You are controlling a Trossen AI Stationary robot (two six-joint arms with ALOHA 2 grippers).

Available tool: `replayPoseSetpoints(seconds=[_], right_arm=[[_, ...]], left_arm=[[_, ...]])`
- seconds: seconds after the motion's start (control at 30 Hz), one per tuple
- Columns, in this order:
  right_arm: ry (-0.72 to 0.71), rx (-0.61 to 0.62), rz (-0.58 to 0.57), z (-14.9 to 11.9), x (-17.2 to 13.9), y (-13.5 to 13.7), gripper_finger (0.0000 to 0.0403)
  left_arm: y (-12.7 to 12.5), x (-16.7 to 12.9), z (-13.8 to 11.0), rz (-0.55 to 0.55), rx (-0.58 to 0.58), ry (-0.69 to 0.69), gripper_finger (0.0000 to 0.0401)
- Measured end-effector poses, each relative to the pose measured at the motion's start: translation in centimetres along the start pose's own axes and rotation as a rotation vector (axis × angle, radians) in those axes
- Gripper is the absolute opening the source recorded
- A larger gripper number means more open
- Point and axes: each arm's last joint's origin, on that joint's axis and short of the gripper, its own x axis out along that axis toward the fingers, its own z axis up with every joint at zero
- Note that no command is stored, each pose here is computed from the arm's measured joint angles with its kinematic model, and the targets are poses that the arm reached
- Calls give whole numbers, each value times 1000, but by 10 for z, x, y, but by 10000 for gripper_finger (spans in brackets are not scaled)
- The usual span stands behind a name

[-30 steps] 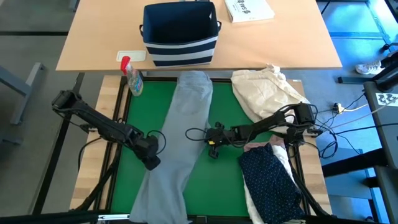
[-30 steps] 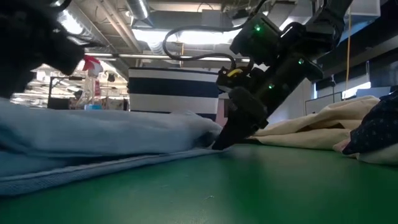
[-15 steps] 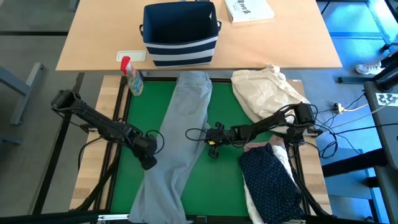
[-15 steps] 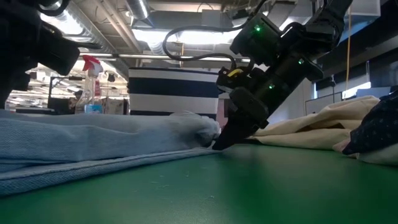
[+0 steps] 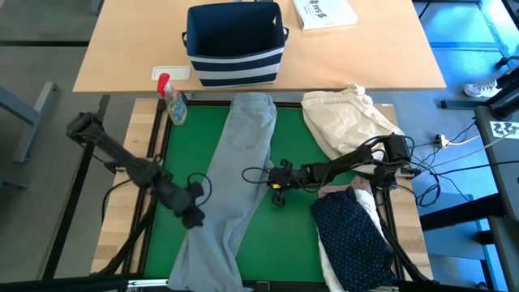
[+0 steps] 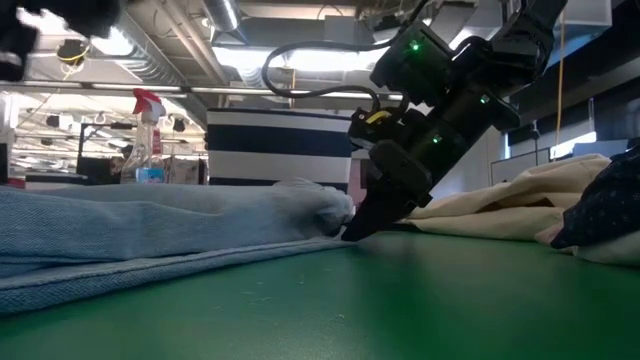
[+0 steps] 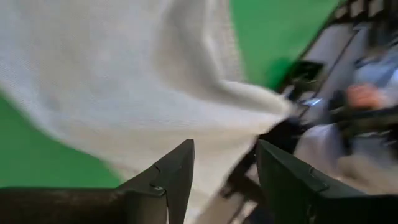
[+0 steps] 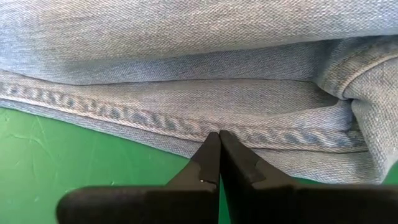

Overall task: Fold laundry
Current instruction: Fold the blue jeans

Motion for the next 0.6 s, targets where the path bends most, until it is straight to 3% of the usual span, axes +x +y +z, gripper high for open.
replayPoseSetpoints(seconds=[0.07,0.2,0.33,0.43,0.6], right_arm=[[-1,0,0,0,0,0,9],[-3,1,1,0,0,0,10],[-3,1,1,0,0,0,10],[-3,1,1,0,0,0,10],[-4,2,1,0,0,0,10]], left_arm=[[-8,7,-15,-41,-49,-13,166],[-11,33,-51,-20,-135,32,159],[-4,66,-76,90,-230,81,152],[0,87,-87,152,-279,140,149],[0,114,-90,126,-287,160,145]])
